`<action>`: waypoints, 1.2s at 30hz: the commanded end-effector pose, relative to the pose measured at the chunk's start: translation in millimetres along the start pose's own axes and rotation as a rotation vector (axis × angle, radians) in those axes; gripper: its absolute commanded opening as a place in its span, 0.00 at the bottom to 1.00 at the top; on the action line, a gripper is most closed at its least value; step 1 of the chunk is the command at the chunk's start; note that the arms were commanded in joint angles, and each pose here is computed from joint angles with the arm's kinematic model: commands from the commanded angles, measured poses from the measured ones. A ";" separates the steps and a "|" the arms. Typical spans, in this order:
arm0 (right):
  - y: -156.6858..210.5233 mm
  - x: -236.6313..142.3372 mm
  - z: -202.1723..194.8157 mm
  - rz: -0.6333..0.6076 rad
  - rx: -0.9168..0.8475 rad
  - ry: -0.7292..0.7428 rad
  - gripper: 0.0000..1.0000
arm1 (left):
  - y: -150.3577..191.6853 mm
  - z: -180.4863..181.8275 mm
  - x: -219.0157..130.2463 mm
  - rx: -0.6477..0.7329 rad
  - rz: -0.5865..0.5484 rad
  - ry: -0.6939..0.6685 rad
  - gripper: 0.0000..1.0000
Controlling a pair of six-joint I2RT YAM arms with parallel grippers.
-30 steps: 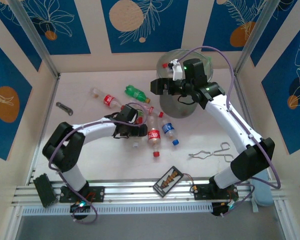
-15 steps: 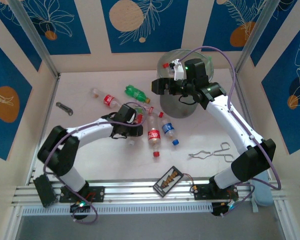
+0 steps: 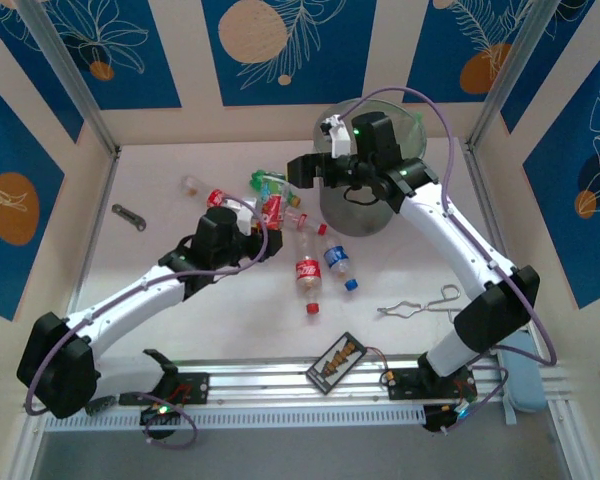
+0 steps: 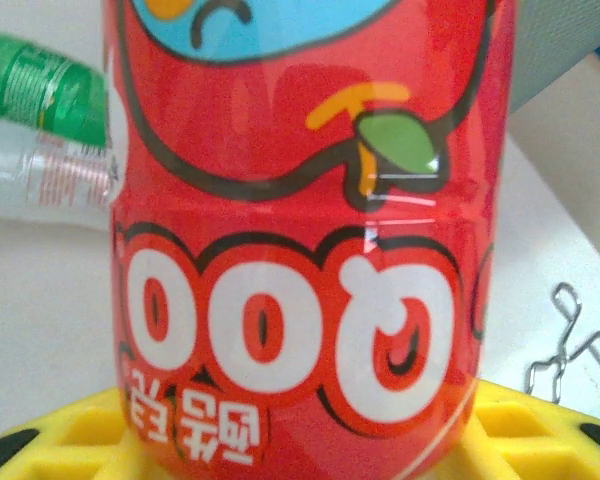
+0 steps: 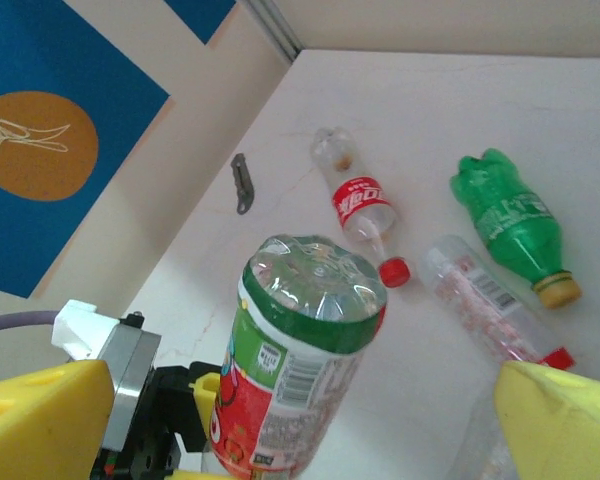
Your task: Put the plastic bottles in the bin
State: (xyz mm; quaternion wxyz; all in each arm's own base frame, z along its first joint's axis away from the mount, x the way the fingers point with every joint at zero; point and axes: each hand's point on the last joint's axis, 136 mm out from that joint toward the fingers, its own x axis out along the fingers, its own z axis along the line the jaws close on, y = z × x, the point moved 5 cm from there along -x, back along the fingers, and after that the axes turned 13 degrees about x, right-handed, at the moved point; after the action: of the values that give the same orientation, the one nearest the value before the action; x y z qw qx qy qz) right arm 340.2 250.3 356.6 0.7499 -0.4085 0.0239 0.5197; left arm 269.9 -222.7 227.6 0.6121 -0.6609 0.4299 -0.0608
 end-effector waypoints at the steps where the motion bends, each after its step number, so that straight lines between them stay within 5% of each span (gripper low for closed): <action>1: -1.4 4.6 19.4 0.022 -0.018 -0.069 0.98 | -24.0 -13.6 -7.1 0.060 -0.144 0.080 0.38; 12: 3.6 38.1 31.7 0.086 -0.022 -0.106 0.96 | -53.2 -30.5 -20.0 0.104 -0.293 0.181 0.37; 20: -2.4 41.5 36.6 0.079 -0.034 -0.130 0.71 | -54.4 -31.7 -23.6 0.108 -0.297 0.183 0.40; 23: -5.5 40.2 39.4 0.069 -0.043 -0.135 0.65 | -55.3 -31.5 -25.1 0.107 -0.299 0.181 0.53; 29: -20.5 27.2 51.2 0.022 -0.100 -0.147 0.61 | -62.4 -34.0 -42.0 0.117 -0.326 0.173 0.97; 36: -72.1 -14.9 63.4 -0.152 -0.230 -0.108 0.61 | -72.7 -35.8 -76.4 0.108 -0.398 0.144 1.00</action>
State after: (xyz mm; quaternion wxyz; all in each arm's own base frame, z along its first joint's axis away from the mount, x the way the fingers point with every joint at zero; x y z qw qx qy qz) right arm 359.9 288.1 418.0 0.7321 -0.4279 -0.0771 0.5244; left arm 241.8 -215.6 328.1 0.5875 -0.6886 0.3402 -0.2547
